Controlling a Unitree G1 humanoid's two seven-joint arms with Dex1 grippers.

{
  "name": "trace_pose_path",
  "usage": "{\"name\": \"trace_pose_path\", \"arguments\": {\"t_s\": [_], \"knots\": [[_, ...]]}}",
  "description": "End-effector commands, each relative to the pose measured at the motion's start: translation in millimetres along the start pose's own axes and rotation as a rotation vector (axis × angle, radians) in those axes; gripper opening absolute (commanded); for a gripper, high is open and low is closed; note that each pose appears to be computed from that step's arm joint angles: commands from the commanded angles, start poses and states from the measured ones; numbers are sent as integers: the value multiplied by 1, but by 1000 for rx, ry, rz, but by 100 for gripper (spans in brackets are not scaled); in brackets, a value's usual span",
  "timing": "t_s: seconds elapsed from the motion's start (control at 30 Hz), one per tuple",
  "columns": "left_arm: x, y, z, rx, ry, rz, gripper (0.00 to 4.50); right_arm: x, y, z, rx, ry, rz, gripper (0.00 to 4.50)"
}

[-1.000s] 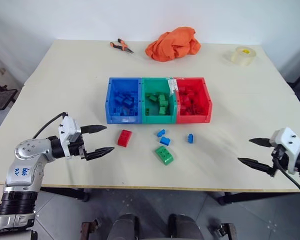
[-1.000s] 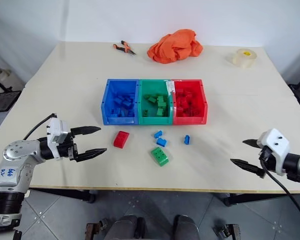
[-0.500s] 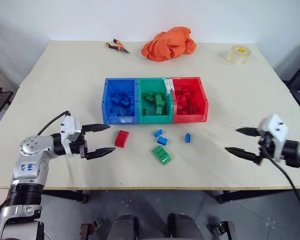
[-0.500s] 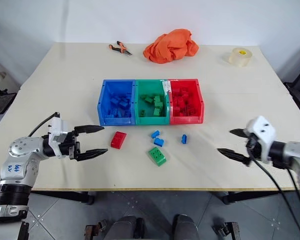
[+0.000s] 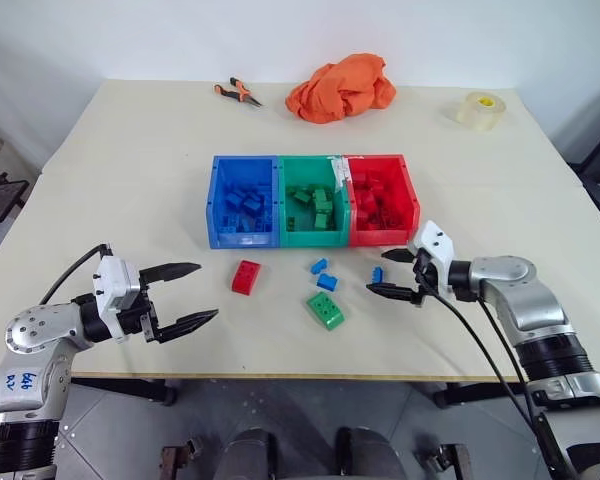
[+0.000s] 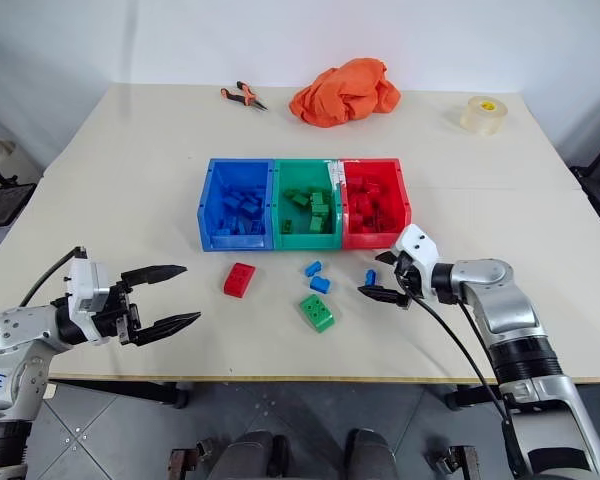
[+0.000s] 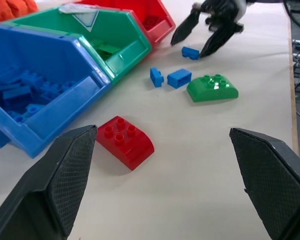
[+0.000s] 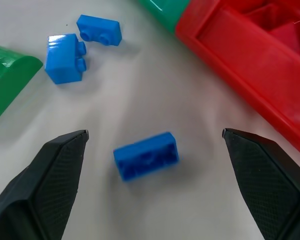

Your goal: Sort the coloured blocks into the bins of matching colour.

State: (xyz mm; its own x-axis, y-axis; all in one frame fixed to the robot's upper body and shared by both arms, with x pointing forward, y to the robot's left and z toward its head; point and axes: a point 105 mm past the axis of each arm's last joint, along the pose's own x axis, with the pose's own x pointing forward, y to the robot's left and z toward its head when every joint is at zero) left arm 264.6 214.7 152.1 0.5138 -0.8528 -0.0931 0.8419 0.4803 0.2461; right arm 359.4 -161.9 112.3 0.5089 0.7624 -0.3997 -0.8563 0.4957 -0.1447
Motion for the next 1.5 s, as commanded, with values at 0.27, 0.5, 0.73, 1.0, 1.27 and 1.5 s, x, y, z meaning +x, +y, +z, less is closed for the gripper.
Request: {"name": "trace_pose_path", "arguments": {"t_s": [0.27,0.5,0.73,1.0,1.27,1.5], "knots": [[-1,1,12,36,-27,13,450,-1,0,-9,-78,20,5,291],[5,4,13,45,-39,-7,450,-8,2,-6,-102,-21,-26,145],[6,6,13,49,-46,-17,450,-15,0,48,-123,-162,-72,145],[10,15,13,75,-52,-7,450,42,2,147,-150,-301,-50,145],[13,13,14,81,-66,-2,450,113,24,211,-158,-422,-12,145],[16,8,15,85,-75,3,450,153,52,217,-174,-400,35,220]]}}
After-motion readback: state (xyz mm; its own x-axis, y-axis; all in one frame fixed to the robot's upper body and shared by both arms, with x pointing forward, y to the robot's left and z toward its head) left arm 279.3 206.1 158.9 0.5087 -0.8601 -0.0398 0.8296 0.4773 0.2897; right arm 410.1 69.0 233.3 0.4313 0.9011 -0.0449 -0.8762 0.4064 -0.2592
